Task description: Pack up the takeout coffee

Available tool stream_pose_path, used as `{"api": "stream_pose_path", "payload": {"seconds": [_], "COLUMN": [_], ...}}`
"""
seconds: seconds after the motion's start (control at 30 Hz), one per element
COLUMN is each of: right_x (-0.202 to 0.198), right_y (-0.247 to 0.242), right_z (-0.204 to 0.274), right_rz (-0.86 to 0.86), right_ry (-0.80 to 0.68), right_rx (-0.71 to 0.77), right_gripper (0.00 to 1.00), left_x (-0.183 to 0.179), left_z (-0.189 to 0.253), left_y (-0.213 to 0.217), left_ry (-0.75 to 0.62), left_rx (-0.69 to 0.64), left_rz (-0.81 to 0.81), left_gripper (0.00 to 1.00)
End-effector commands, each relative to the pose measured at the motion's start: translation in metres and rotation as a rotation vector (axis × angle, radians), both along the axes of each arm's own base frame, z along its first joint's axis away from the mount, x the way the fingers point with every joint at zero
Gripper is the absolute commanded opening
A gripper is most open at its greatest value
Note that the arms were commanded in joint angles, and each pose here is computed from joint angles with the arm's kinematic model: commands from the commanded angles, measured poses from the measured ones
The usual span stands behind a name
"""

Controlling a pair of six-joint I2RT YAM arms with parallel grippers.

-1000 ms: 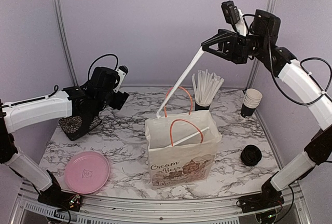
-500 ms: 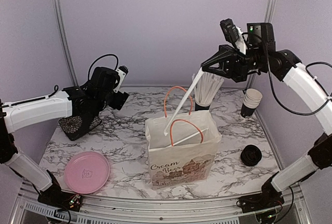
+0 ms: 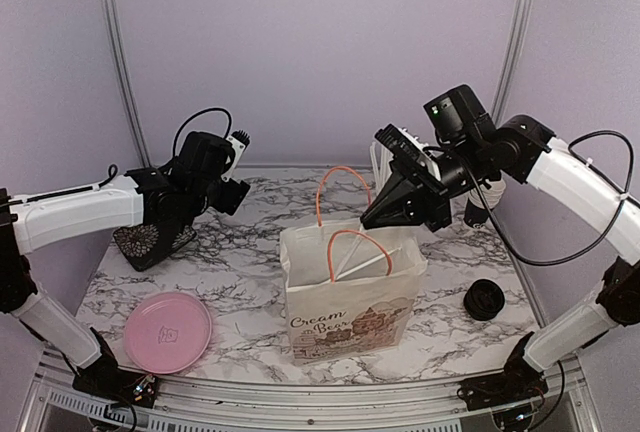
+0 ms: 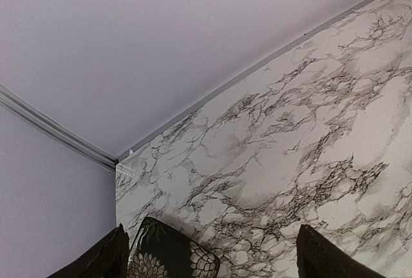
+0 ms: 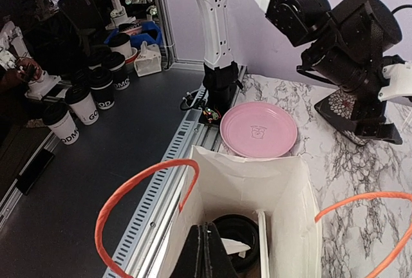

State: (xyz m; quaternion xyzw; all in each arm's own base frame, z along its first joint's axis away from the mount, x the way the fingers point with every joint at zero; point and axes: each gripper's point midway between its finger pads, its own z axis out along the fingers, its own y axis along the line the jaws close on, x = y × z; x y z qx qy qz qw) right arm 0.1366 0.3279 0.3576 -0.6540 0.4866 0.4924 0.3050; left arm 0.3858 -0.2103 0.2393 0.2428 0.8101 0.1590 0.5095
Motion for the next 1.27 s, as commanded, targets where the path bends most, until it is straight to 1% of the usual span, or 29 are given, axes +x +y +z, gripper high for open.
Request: {"api": "stream_pose_path", "payload": {"seconds": [0.0,0.07,0.1,0.13,0.23,0.33,0.47,0.53,0.57,0.6,0.63,0.67,0.7,0.73,0.8,0.9,0.97,1.07,1.1,1.23], "right_x": [-0.005,-0.004,-0.002,0.001,0.019,0.052,0.105,0.134,0.145,0.157,0.171,0.183,0.194,0.205,0.223,0.241,0.255,0.267,0.266,0.256], "right_y": [-0.002,-0.002,-0.003,-0.004,-0.015,-0.04,-0.079,-0.098,-0.109,-0.122,-0.134,-0.148,-0.164,-0.179,-0.211,-0.24,-0.265,-0.299,-0.302,-0.293], "right_z": [0.013,0.013,0.014,0.016,0.027,0.044,0.052,0.047,0.045,0.042,0.04,0.037,0.036,0.036,0.023,0.008,0.0,-0.004,-0.003,0.005], "right_rz": [0.032,0.027,0.017,0.006,-0.048,-0.141,-0.356,-0.506,-0.567,-0.636,-0.716,-0.792,-0.865,-0.941,-1.089,-1.272,-1.444,-1.668,-1.683,-1.629], "right_ry": [-0.048,-0.059,-0.068,-0.076,-0.078,-0.072,-0.122,-0.138,-0.147,-0.139,-0.139,-0.135,-0.133,-0.134,-0.135,-0.188,-0.203,-0.201,-0.208,-0.229], "right_rx": [0.021,0.016,0.014,0.014,0.038,0.093,0.104,0.085,0.087,0.087,0.093,0.097,0.102,0.115,0.117,0.101,0.096,0.095,0.092,0.12], "right_gripper": [0.05,0.24,0.31,0.35,0.41,0.46,0.51,0.53,0.55,0.59,0.65,0.75,0.93,0.98,0.99,0.99,0.99,0.99,0.99,0.99], "left_x": [0.002,0.002,0.001,0.001,0.0,-0.001,-0.004,-0.005,-0.006,-0.006,-0.007,-0.008,-0.009,-0.01,-0.013,-0.014,-0.015,-0.019,-0.02,-0.021], "left_z": [0.009,0.009,0.009,0.009,0.011,0.016,0.03,0.038,0.041,0.044,0.048,0.052,0.056,0.061,0.07,0.083,0.087,0.096,0.096,0.097], "left_y": [-0.002,-0.002,-0.002,-0.003,-0.003,-0.003,-0.004,-0.001,0.001,0.003,0.005,0.006,0.007,0.01,0.013,0.02,0.025,0.022,0.023,0.025], "left_ry": [-0.012,-0.01,-0.009,-0.009,-0.012,-0.02,-0.038,-0.055,-0.063,-0.072,-0.079,-0.089,-0.099,-0.112,-0.134,-0.151,-0.138,-0.136,-0.142,-0.182], "left_rx": [0.008,0.008,0.009,0.008,0.008,-0.016,-0.081,-0.112,-0.126,-0.139,-0.15,-0.166,-0.186,-0.211,-0.276,-0.396,-0.458,-0.496,-0.497,-0.47], "left_rz": [0.003,0.001,0.0,-0.001,0.0,-0.001,-0.001,0.015,0.027,0.037,0.042,0.046,0.055,0.065,0.077,0.1,0.118,0.093,0.088,0.071], "left_gripper": [0.91,0.91,0.91,0.91,0.91,0.91,0.94,0.96,0.97,0.98,0.99,0.99,0.99,0.99,0.99,0.99,0.99,0.99,0.99,0.99]}}
